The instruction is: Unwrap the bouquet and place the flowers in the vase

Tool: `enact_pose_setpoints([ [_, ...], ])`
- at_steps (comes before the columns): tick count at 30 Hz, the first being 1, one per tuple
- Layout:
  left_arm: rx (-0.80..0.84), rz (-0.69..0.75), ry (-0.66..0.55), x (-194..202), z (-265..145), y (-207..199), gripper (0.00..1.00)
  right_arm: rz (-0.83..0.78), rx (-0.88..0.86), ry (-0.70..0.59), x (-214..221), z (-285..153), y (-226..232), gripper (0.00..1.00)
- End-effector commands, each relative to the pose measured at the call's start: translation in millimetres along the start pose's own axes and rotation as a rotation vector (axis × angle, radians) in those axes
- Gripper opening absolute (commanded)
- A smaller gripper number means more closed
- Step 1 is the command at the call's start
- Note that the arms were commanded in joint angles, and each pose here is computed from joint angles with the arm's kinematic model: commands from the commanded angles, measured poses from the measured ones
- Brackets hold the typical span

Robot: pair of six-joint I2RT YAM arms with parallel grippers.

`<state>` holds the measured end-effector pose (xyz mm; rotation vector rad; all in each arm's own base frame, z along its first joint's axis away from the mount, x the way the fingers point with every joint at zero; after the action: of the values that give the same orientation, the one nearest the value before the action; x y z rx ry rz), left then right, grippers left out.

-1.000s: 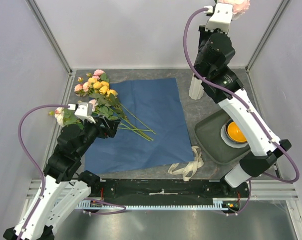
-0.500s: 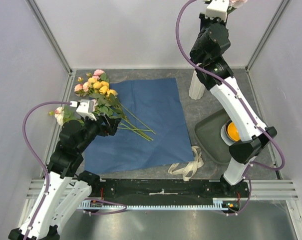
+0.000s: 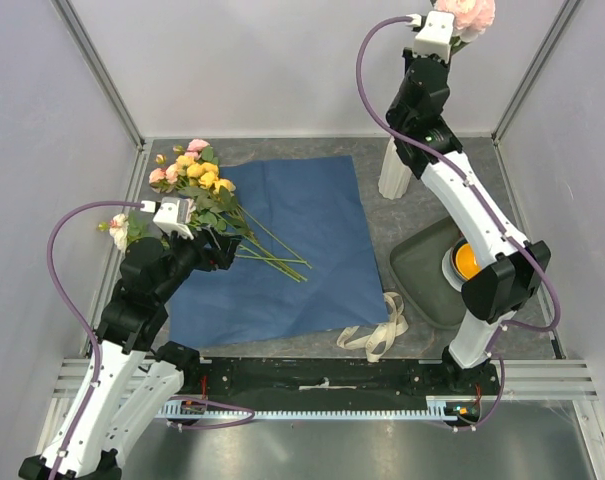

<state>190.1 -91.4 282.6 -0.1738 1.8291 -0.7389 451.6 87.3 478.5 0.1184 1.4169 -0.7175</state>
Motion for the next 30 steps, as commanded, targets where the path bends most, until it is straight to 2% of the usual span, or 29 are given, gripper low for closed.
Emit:
enact_pose_setpoints([
  [1, 0.037, 0.01, -0.025, -6.3, 1.6, -5.1, 0.82, 0.084, -0.03, -0.008, 10.1, 2.9, 9.8, 0.0],
  [8, 0.043, 0.012, -0.018, -5.0, 3.1, -4.7, 0.82, 0.11, -0.107, 0.042, 62.9, 5.5, 35.9, 0.0],
  [14, 0.039, 0.011, -0.019, -5.3, 3.1, -3.8, 0.82, 0.068, -0.163, 0.086, 96.0, 8.8, 56.1, 0.0],
  [22, 0.038, 0.011, -0.02, -5.6, 3.5, -3.4, 0.82, 0.036, -0.2, 0.124, 120.6, 8.7, 70.0, 0.02],
  [30, 0.036, 0.008, -0.017, -5.7, 4.5, -2.7, 0.82, 0.036, -0.22, 0.148, 131.6, 11.6, 75.1, 0.11],
])
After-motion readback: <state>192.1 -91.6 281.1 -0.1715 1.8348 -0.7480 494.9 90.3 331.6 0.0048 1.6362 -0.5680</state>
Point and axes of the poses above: each gripper's point midway between its finger pads, its own z axis out along the fingers, its own y axis along the line the jaws close on, x = y × z, the point moved 5 cm from there along -z, back along the fingers, and after that the axes turned 15 degrees about -z, right-handed, at the moved point
